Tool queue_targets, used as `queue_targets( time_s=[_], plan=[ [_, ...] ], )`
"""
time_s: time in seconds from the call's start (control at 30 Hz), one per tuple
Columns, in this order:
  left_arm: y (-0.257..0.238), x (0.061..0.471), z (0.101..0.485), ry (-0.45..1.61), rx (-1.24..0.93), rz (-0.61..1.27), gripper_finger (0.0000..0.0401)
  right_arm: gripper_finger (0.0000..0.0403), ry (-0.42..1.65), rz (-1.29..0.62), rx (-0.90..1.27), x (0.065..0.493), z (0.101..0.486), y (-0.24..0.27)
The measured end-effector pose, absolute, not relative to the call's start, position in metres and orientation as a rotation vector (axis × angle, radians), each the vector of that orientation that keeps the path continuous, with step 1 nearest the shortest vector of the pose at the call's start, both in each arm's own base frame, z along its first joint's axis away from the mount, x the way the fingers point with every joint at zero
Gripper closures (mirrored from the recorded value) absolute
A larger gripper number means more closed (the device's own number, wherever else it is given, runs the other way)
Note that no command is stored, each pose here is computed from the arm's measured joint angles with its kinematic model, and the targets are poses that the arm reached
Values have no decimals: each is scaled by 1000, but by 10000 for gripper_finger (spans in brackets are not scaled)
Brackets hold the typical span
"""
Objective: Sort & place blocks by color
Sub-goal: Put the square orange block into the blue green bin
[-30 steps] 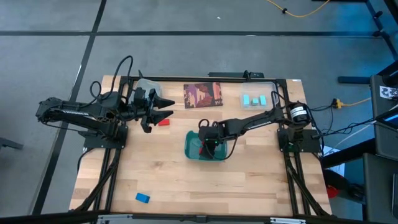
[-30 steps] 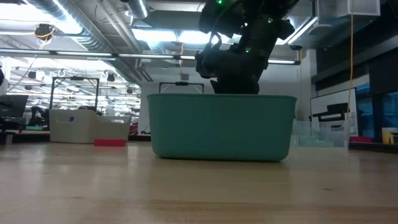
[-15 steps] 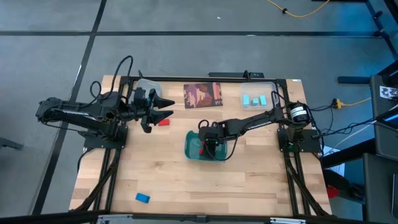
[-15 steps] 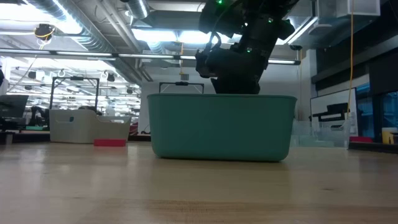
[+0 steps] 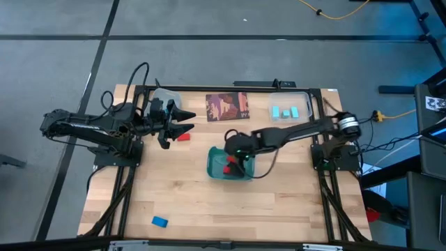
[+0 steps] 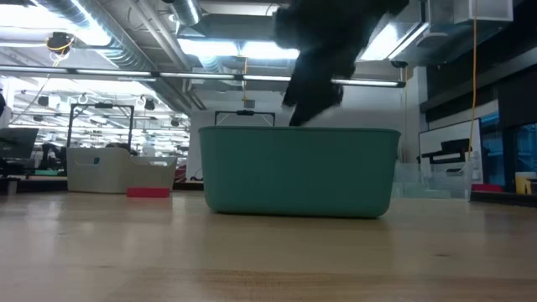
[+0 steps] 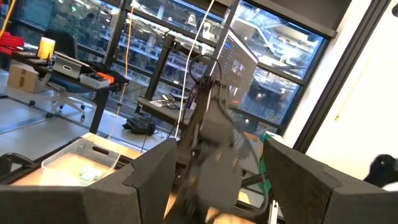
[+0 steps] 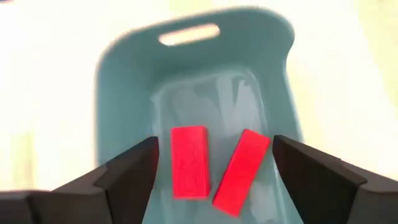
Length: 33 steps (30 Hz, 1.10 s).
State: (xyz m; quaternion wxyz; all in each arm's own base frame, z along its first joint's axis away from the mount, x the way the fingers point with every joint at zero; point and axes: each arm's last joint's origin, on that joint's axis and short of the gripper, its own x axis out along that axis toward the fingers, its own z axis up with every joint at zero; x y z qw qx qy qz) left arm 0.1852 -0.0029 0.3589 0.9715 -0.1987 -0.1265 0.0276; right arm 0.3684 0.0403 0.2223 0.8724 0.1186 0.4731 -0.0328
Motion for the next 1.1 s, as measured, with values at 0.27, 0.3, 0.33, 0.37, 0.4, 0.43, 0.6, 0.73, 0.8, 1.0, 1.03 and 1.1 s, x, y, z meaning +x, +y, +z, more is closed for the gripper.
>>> queue_targets(
  time_s=[0.27, 0.3, 0.33, 0.37, 0.4, 0.43, 0.6, 0.73, 0.8, 1.0, 1.03, 1.1],
  plan=[
    [-3, 185, 359, -253, -368, 60, 167, 85, 833, -110, 246, 304, 274, 32],
    [-3, 185, 359, -253, -367, 60, 167, 85, 813, -127, 272, 293, 274, 31],
    [-3, 185, 359, -253, -366, 60, 167, 85, 790, -147, 299, 282, 272, 29],
    [-3, 185, 359, -253, -366, 60, 167, 85, 758, -156, 339, 271, 270, 28],
    [-3, 185, 359, -253, -366, 60, 167, 85, 721, -163, 381, 262, 267, 27],
    [-3, 185, 359, -254, -366, 60, 167, 85, 669, -166, 427, 253, 265, 26],
    [-3, 185, 359, -253, -366, 60, 167, 85, 284, -90, 584, 228, 269, 23],
    [-3, 185, 359, -251, -366, 60, 167, 85, -23, 7, 547, 220, 288, 22],
    [-3, 185, 358, -247, -358, 61, 167, 85, -115, 29, 478, 218, 296, 22],
    [-3, 185, 358, -246, -349, 61, 167, 85, -185, 42, 369, 217, 303, 22],
    [-3, 185, 358, -246, -349, 61, 167, 85, -185, 42, 366, 217, 303, 22],
    [-3, 185, 358, -246, -349, 61, 167, 85, -183, 42, 366, 217, 303, 22]
  ],
)
